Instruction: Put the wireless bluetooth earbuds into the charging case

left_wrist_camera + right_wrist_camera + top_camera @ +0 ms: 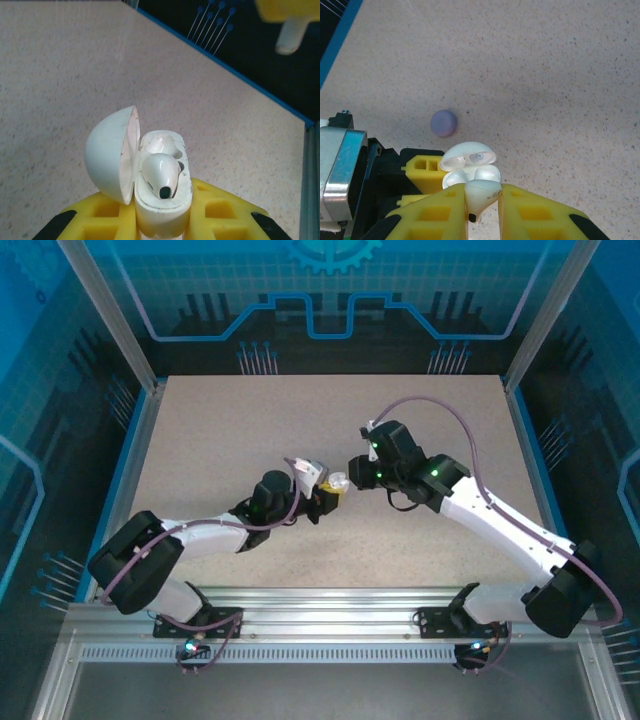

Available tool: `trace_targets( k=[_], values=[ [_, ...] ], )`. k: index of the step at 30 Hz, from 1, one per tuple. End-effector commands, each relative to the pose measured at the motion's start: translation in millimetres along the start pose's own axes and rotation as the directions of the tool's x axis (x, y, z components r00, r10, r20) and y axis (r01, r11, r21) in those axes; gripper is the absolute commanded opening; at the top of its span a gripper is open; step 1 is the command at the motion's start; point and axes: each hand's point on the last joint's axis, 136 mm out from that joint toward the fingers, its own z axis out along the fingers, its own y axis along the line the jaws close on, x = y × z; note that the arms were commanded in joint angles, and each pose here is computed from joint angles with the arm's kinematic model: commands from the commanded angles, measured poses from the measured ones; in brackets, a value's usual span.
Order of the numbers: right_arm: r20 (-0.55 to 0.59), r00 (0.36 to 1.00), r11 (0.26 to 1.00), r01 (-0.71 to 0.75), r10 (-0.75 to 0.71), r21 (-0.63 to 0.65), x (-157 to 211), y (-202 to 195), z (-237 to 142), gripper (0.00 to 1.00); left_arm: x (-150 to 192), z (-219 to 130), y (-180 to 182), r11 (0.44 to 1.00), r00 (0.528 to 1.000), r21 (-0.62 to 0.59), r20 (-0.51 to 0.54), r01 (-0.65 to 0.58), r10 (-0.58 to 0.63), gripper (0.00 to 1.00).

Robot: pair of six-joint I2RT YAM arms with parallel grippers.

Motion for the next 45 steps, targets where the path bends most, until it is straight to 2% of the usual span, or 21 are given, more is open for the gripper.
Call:
trace_targets(
  k=[1, 17, 45],
  values=[
    [0.05, 0.999, 1.0, 0.003, -0.002, -0.017, -6.8, 1.2, -1.1, 0.2, -32.7, 2.9, -21.2, 0.996, 0.993, 0.079, 0.109, -0.045, 0.036, 0.17],
    [0.104, 0.994, 1.0, -0.011, 0.013, -0.025, -8.1, -0.5, 2.1, 0.21, -48.5, 0.2, -37.6, 0.989, 0.983, 0.122, 0.176, -0.081, 0.058, 0.17],
    [0.048, 0.999, 0.999, -0.021, 0.023, -0.043, 6.2, 0.7, 7.4, 0.21, -69.1, -10.1, -39.1, 0.988, 0.961, 0.082, 0.255, -0.134, 0.109, 0.17]
  ],
)
